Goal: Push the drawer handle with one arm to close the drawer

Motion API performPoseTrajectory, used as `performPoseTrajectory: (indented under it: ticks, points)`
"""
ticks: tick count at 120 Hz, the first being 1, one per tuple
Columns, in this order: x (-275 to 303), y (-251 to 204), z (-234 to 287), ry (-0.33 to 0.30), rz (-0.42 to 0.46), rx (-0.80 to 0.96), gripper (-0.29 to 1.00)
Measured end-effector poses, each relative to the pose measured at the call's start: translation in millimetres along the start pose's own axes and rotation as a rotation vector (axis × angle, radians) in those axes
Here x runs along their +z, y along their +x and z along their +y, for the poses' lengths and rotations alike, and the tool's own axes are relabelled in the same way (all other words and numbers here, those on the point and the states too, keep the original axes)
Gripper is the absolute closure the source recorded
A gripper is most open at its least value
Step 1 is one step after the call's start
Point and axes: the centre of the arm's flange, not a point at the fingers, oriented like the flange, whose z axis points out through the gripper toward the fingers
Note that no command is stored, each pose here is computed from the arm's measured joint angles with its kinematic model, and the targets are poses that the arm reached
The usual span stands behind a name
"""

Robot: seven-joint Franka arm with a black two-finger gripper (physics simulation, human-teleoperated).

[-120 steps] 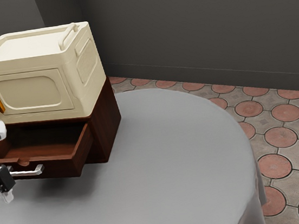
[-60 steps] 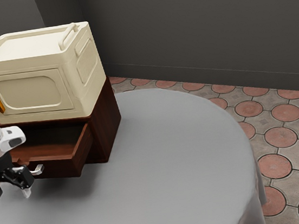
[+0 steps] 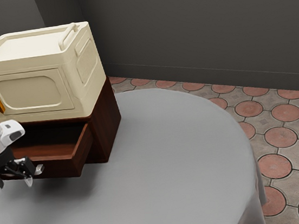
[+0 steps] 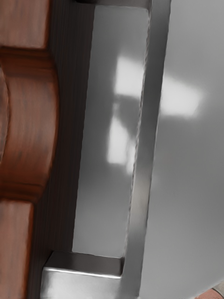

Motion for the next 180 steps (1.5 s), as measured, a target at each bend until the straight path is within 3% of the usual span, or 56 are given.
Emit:
performPoseTrajectory:
  ticks: [16,41,65,100,180]
  points:
    - [2.3,3.6,-3.4,0.006,0.018,0.003,0.04]
    - [1.0,7.8,-4.1,0.005,0.040,0.005,0.51]
    - [2.1,16.8,-2.7,0.012,0.040,0.006,0.70]
    - [0.8,30.1,2.3,0.008,0.052,0.010,0.77]
    - [-6.3,100.8,9.2,0.029,0.097,0.014,0.79]
